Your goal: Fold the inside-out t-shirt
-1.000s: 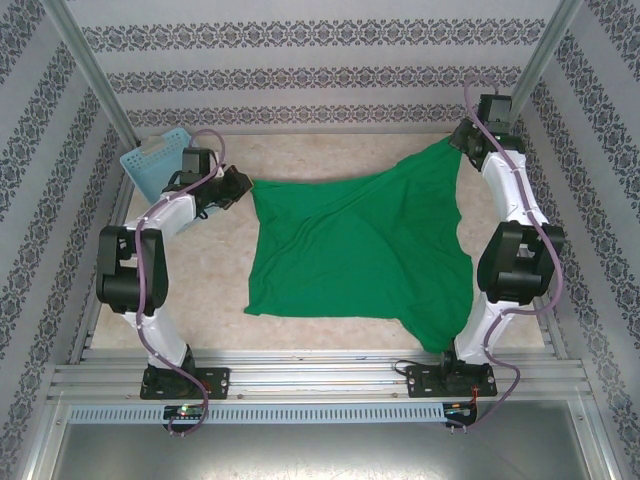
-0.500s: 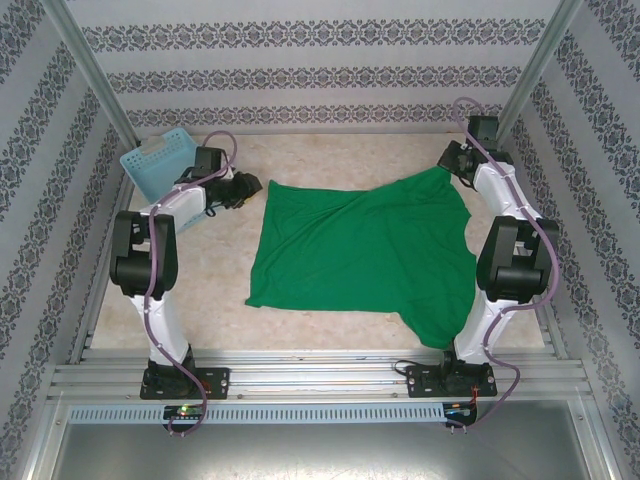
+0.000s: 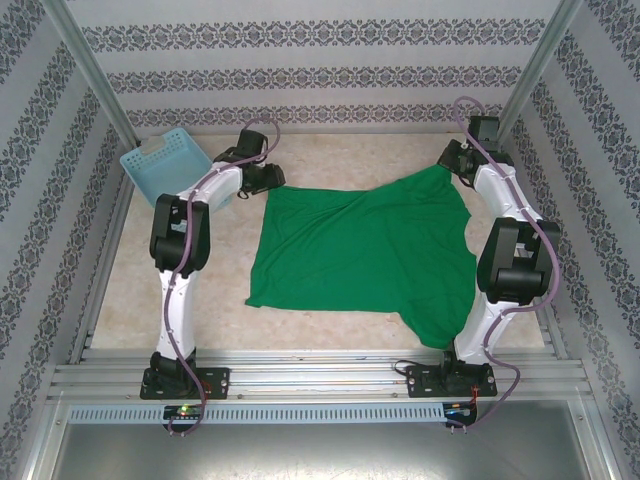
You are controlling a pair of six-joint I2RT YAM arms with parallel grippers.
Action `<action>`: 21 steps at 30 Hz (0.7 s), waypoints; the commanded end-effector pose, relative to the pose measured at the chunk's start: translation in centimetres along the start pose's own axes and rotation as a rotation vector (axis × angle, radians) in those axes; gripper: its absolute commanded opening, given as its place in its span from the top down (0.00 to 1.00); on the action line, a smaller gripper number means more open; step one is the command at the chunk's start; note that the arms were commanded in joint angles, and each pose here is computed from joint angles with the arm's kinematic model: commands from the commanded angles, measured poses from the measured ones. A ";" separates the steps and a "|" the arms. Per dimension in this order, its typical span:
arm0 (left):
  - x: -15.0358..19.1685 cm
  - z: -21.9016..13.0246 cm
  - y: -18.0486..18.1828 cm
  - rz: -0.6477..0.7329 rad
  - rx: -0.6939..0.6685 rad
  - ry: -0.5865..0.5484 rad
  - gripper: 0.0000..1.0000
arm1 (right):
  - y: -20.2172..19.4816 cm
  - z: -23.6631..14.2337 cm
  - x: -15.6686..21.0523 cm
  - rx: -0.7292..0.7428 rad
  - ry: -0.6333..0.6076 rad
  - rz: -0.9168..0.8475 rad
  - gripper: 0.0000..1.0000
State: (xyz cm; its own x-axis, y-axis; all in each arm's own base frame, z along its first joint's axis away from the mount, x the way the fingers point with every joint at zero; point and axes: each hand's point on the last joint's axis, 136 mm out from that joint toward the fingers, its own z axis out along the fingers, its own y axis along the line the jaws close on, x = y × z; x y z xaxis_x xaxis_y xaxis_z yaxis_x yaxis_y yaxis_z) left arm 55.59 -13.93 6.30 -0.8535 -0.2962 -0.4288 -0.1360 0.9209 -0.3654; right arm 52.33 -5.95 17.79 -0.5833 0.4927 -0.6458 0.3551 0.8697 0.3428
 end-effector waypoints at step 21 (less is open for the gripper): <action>-2.6 -0.6 -1.7 -0.016 0.078 -0.007 1.00 | -0.2 -2.0 -1.5 -0.002 -0.048 0.016 1.00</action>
State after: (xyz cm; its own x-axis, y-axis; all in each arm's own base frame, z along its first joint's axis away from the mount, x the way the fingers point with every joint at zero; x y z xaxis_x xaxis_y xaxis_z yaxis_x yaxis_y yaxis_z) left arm 57.54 -15.03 5.66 -0.8672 -0.2708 -0.4178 -0.0959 0.9143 -0.3935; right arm 52.30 -5.92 17.90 -0.5830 0.4928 -0.6460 0.3531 0.8697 0.3448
